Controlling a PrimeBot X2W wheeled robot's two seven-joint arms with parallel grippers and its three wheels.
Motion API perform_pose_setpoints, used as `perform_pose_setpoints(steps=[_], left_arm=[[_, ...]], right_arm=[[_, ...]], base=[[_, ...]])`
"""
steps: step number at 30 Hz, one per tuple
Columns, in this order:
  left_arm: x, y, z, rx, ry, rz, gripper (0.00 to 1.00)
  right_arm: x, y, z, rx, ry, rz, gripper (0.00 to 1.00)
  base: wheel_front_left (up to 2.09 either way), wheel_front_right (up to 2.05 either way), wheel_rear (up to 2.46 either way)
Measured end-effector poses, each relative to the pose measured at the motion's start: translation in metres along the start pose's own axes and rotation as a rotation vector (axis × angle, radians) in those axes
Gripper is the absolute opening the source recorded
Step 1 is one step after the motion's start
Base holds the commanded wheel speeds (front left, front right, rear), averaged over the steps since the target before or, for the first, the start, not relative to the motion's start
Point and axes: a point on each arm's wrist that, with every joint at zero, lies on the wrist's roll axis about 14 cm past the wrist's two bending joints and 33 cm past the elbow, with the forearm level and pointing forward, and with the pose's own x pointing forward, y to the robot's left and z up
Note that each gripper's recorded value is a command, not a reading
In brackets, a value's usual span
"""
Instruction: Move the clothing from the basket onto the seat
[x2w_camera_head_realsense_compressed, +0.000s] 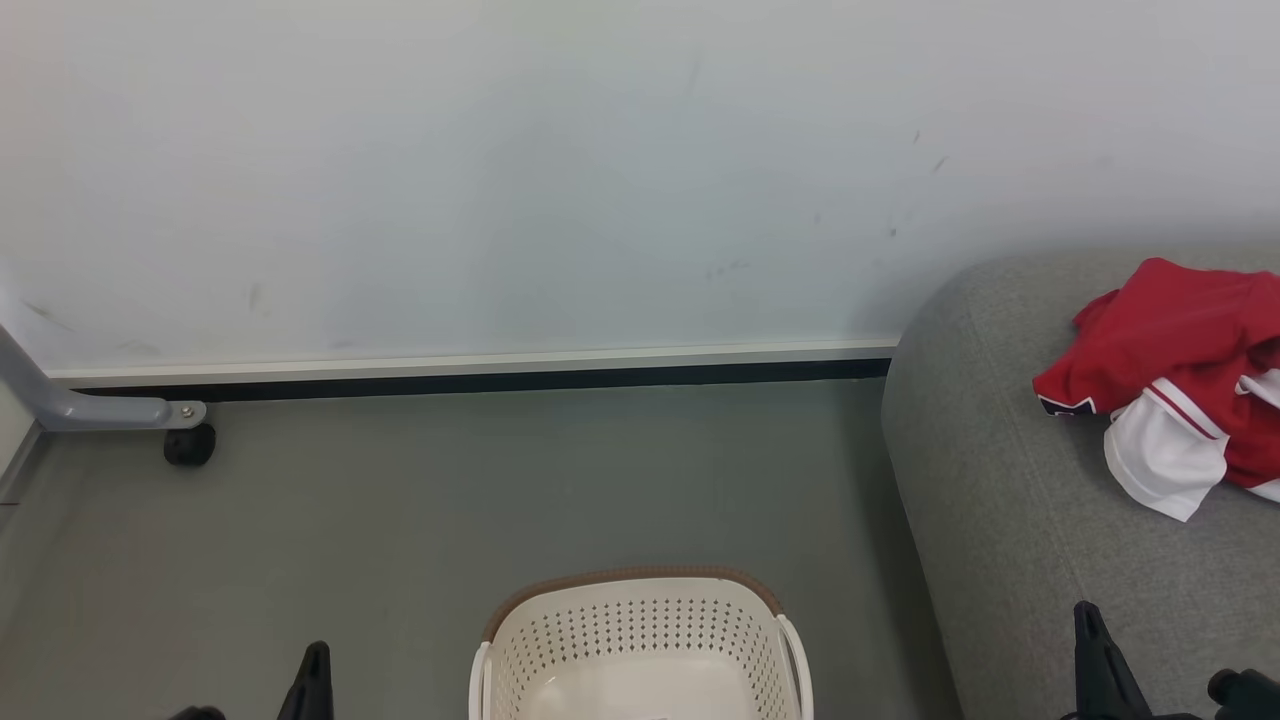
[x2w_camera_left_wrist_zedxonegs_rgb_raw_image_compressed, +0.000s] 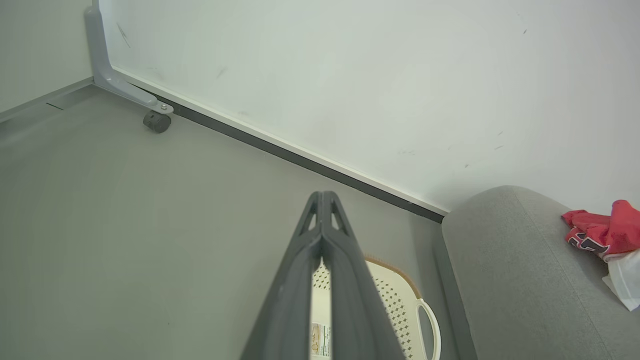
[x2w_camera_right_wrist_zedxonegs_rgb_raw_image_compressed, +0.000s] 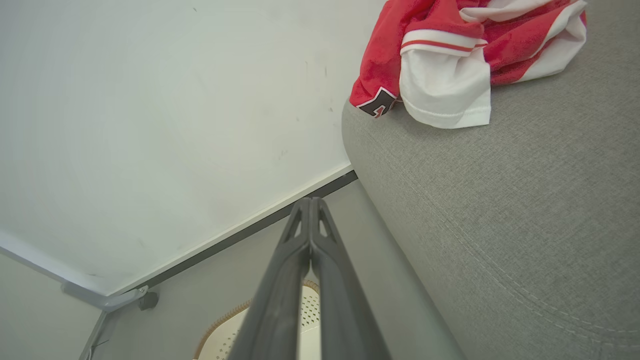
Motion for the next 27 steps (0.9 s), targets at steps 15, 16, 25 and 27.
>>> perform_pose_setpoints(steps=[15,16,25,27], left_arm=[[0.011,-0.002,0.003,-0.224,0.023,0.0,0.0],[0.012,-0.002,0.002,-0.234,0.027,-0.002,0.0],[0.017,-0.004,0.004,-0.371,0.04,-0.006,0.0],[0.019,-0.005,0.004,-0.403,0.041,-0.006,0.0]], right_arm=[[0.008,-0.007,0.002,0.229,0.022,-0.025,0.0],[0.008,-0.008,0.001,0.247,0.026,-0.03,0.0],[0.013,-0.01,0.003,0.388,0.032,-0.033,0.0],[0.013,-0.012,0.001,0.418,0.038,-0.038,0.0]], base=[[0.0,0.0,0.0],[0.0,0.0,0.0],[0.0,0.0,0.0],[0.0,0.0,0.0]])
